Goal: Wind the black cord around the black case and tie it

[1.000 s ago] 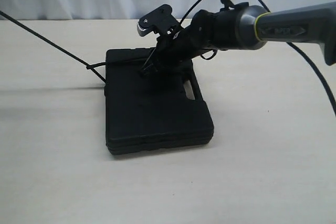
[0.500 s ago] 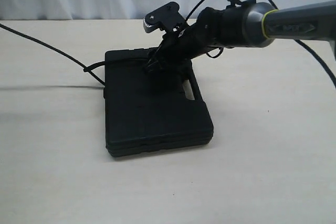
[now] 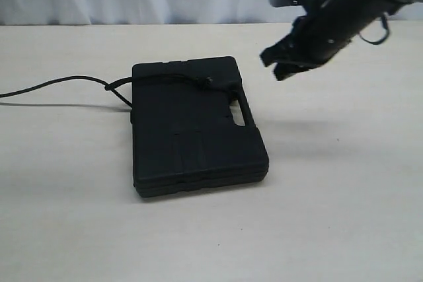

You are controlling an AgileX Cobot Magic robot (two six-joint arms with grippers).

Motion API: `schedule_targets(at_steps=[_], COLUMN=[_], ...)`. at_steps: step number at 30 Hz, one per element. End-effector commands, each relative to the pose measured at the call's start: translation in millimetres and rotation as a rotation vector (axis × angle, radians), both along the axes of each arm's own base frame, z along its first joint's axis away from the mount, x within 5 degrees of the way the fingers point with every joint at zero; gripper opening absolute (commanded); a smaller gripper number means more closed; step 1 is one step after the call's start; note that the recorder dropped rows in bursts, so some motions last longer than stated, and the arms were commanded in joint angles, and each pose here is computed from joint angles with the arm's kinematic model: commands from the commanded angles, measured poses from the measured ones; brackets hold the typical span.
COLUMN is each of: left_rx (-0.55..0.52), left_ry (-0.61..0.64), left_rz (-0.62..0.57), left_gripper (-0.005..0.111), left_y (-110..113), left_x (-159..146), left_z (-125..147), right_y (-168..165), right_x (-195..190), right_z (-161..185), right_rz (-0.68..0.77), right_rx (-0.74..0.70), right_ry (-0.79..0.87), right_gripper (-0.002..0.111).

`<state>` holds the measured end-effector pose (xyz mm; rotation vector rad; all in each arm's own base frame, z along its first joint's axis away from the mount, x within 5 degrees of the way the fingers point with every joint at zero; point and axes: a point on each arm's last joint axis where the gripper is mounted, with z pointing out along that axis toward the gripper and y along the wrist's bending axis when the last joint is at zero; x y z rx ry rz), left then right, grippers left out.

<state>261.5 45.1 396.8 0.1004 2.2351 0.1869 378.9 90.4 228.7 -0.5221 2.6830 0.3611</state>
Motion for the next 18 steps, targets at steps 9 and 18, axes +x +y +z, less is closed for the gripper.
schedule_targets(at_steps=[9, 18], left_rx=[-0.19, -0.052], left_ry=[-0.093, -0.629], left_rz=[0.124, -0.017], left_gripper=[0.0, 0.0], left_y=[-16, -40], left_x=[-101, -212], left_z=[-62, -83], right_y=[-87, -79], right_x=[-207, -294], right_z=[78, 76], right_rz=[-0.491, -0.391], right_rx=[0.107, 0.217], right_ry=[-0.792, -1.154], right_gripper=[0.004, 0.004])
